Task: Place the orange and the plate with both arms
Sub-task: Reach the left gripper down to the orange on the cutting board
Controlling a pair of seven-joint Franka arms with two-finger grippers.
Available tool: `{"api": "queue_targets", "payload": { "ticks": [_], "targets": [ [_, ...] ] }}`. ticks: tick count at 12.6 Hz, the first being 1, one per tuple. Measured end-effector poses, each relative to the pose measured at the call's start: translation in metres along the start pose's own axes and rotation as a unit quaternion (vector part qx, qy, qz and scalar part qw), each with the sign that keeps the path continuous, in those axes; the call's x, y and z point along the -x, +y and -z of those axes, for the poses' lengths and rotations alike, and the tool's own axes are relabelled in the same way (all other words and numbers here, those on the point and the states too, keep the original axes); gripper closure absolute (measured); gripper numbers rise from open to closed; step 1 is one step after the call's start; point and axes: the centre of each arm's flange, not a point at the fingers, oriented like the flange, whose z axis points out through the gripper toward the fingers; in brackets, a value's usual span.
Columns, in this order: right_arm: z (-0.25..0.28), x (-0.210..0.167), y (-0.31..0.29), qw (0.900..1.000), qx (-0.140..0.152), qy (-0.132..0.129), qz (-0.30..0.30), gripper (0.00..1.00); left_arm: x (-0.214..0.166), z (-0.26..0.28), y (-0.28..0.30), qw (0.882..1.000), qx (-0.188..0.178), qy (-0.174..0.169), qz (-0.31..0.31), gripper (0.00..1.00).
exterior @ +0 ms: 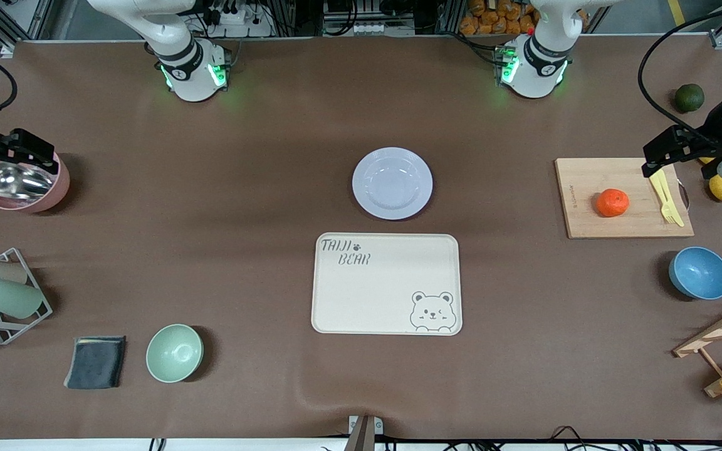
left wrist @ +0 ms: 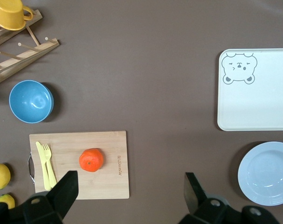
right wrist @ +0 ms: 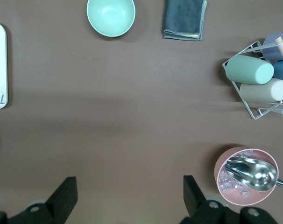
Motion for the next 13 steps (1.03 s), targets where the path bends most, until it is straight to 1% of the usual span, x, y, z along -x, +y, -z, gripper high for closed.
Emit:
{"api": "queue_targets", "payload": {
  "ticks": [5, 8, 10, 13],
  "targets": [
    [0.000, 0.000, -0.001, 1.000, -0.007, 0.001, 0.000, 0.00, 0.000, 0.006, -0.001, 1.000, 0.000, 0.004, 0.001, 0.00],
    [-0.001, 0.000, -0.001, 1.000, -0.008, -0.002, 0.000, 0.00, 0.002, 0.003, -0.009, 1.000, 0.000, -0.007, 0.008, 0.00],
    [-0.003, 0.000, -0.002, 1.000, -0.008, -0.006, 0.000, 0.00, 0.002, -0.015, -0.019, 0.999, 0.000, -0.036, 0.017, 0.00],
    [-0.008, -0.001, -0.004, 1.000, -0.011, -0.014, 0.002, 0.00, 0.003, -0.057, -0.024, 0.997, 0.001, -0.081, 0.020, 0.00]
  ]
}}
